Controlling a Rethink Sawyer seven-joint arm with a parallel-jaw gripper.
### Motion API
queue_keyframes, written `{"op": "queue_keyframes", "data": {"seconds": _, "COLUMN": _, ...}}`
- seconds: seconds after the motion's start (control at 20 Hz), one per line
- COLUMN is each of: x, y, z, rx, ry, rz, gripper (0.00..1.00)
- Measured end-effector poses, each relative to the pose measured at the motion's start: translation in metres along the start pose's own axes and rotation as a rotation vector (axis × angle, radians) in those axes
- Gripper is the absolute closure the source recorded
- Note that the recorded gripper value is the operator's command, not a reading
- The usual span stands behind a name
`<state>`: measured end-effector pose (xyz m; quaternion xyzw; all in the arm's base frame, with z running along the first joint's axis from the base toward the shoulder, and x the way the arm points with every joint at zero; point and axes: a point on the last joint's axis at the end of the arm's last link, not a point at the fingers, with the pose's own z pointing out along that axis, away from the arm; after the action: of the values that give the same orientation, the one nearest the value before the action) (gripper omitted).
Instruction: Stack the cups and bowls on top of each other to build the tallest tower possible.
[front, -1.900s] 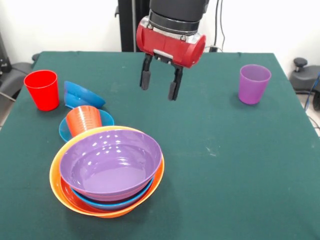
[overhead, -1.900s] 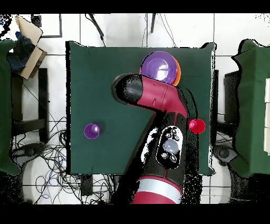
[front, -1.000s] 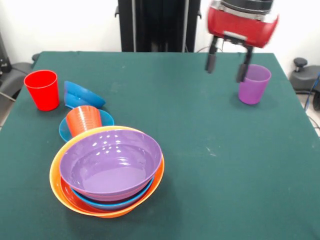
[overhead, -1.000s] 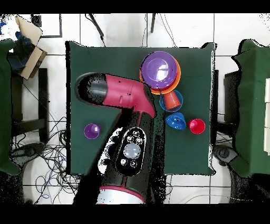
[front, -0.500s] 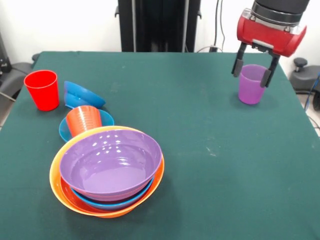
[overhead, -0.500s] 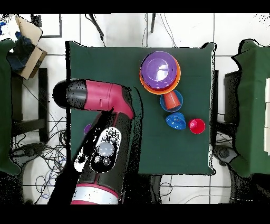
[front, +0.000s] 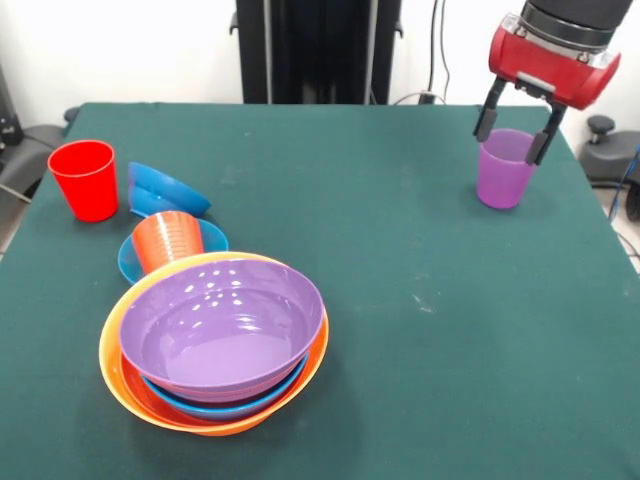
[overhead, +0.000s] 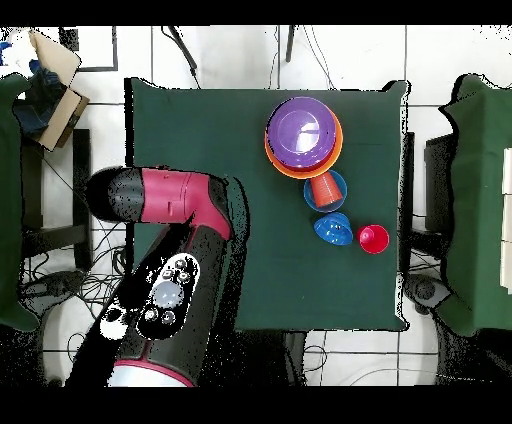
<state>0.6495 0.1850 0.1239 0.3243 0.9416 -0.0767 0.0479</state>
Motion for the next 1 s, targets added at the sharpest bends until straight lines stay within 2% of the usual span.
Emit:
{"op": "queue_keyframes", "data": {"seconds": 0.15, "x": 0.006, "y": -0.003, "z": 0.002, "rx": 0.005, "ry": 0.014, "rz": 0.014, "gripper": 0.0}}
{"op": "queue_keyframes", "data": {"seconds": 0.2, "x": 0.01, "y": -0.007, "z": 0.006, "rx": 0.007, "ry": 0.03, "rz": 0.033, "gripper": 0.0}}
{"op": "queue_keyframes", "data": {"seconds": 0.4, "x": 0.015, "y": -0.009, "z": 0.014, "rx": 0.004, "ry": 0.036, "rz": 0.05, "gripper": 0.0}}
{"op": "queue_keyframes", "data": {"seconds": 0.7, "x": 0.028, "y": -0.002, "z": 0.027, "rx": -0.007, "ry": 0.013, "rz": 0.068, "gripper": 0.0}}
{"op": "queue_keyframes", "data": {"seconds": 0.75, "x": 0.035, "y": 0.002, "z": 0.033, "rx": -0.006, "ry": 0.001, "rz": 0.073, "gripper": 0.0}}
{"op": "queue_keyframes", "data": {"seconds": 1.0, "x": 0.051, "y": 0.007, "z": 0.043, "rx": 0.011, "ry": -0.006, "rz": 0.102, "gripper": 0.0}}
